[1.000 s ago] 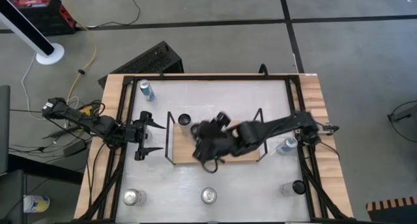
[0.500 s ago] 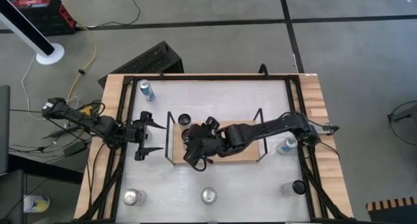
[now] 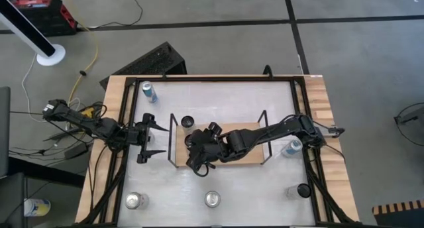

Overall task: Place canned beverage on shelf
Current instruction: Put the white-yellow soda can on the shelf aligned with the other white-yellow soda can

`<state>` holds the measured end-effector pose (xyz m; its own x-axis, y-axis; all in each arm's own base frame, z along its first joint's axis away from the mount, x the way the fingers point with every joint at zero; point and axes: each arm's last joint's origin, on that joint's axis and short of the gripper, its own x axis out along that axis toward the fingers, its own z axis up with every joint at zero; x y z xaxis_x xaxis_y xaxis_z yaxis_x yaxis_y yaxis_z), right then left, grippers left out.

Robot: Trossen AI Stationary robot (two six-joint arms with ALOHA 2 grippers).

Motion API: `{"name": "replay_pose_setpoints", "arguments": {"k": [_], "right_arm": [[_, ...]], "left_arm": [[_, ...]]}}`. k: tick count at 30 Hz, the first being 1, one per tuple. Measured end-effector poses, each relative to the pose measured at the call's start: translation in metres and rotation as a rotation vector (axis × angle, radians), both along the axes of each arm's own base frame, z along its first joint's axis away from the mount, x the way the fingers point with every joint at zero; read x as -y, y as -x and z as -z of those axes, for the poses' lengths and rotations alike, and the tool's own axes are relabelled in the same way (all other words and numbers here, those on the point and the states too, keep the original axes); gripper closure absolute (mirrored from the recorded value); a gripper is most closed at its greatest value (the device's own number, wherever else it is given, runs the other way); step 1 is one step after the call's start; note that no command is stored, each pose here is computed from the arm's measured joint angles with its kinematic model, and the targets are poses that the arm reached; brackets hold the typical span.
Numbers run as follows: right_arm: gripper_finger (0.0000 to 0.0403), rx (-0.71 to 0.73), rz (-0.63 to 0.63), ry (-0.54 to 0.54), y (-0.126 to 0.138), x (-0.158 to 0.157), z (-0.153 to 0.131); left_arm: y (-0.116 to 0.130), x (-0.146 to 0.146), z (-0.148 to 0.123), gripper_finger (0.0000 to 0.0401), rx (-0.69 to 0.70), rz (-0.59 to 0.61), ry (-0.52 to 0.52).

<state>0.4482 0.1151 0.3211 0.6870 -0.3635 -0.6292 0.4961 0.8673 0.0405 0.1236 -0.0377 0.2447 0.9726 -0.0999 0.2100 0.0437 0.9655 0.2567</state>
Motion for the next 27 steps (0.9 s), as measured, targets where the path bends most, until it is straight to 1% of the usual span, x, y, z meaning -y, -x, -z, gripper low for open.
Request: {"name": "replay_pose_setpoints", "arguments": {"k": [11,18,22,23,27], "right_arm": [[0.0132,0.001,0.001,-0.002,-0.001,0.0,0.003],[0.0097,0.0,-0.01,0.005,-0.001,-0.002,0.003],[0.009,-0.027,-0.017,0.004,-0.007,-0.005,0.016],[0.0089,-0.052,-0.03,-0.004,-0.007,-0.005,0.02],[0.0088,-0.057,-0.059,-0.047,-0.012,-0.003,0.025]], "left_arm": [[0.0,0.0,0.0,0.0058,0.0,0.0,0.001],[0.0,0.0,0.0,0.0058,-0.001,0.0,0.0],[0.0,0.0,0.0,0.0058,-0.001,0.0,0.0],[0.0,0.0,0.0,0.0058,-0.001,0.0,0.0],[0.0,0.0,0.0,0.0058,-0.004,0.001,-0.001]]}}
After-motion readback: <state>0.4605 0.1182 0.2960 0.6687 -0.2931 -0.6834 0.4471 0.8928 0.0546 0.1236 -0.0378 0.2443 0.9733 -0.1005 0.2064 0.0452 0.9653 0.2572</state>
